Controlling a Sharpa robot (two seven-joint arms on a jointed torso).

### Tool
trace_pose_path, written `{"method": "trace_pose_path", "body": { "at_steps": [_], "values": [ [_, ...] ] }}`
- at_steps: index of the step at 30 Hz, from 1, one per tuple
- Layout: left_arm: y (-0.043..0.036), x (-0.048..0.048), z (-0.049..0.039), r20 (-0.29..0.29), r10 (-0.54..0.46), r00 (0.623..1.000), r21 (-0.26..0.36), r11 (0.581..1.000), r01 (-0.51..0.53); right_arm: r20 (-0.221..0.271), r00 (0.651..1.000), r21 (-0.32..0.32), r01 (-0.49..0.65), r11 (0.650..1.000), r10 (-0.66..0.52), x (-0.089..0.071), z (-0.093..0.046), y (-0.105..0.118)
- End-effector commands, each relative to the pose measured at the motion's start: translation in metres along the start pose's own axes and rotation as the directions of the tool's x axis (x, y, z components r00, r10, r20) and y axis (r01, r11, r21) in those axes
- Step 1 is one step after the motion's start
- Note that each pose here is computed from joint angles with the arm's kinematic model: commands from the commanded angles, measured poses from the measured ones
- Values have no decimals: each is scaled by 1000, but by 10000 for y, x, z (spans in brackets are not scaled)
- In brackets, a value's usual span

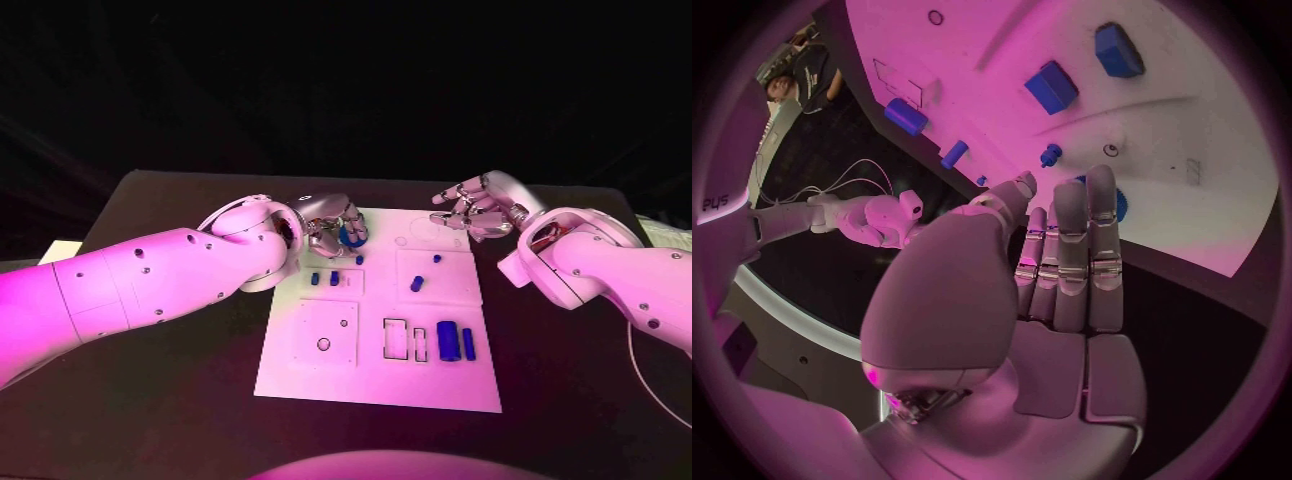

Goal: Assemble the parts on the task board

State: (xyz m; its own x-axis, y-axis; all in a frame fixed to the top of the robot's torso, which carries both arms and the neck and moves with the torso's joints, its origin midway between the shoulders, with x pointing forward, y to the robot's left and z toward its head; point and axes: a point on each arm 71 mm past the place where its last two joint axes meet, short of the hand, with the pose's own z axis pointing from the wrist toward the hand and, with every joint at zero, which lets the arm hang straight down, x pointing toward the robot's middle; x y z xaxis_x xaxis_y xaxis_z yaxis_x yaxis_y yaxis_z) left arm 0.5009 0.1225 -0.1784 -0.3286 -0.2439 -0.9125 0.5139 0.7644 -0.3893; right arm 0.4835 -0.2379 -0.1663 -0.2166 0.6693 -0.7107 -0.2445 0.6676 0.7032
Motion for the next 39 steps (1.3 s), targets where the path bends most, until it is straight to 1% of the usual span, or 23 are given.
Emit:
{"method": "trace_pose_path", "body": {
  "at_steps": [1, 7, 14, 24, 34, 39],
  "values": [
    [-68, 19, 37, 16, 140, 990, 51, 989, -141, -14, 1000, -11, 1, 1000, -1, 22, 2, 14],
    [-70, 79, 93, -39, 177, 983, 20, 984, -177, -16, 1000, -12, 0, 1000, 0, 29, 6, 17],
    [-61, 125, 138, -84, 187, 979, -2, 982, -188, -17, 1000, -11, 0, 1000, -1, 29, 9, 13],
    [-79, 160, 178, -115, 185, 976, -5, 982, -187, -19, 1000, -13, 0, 1000, 0, 36, 11, 20],
    [-105, 182, 210, -125, 180, 976, 1, 983, -181, -21, 1000, -14, -1, 1000, 1, 40, 12, 23],
    [-101, 205, 219, -154, 183, 971, -10, 982, -187, -22, 1000, -14, -1, 1000, 1, 43, 14, 26]
  ]
}}
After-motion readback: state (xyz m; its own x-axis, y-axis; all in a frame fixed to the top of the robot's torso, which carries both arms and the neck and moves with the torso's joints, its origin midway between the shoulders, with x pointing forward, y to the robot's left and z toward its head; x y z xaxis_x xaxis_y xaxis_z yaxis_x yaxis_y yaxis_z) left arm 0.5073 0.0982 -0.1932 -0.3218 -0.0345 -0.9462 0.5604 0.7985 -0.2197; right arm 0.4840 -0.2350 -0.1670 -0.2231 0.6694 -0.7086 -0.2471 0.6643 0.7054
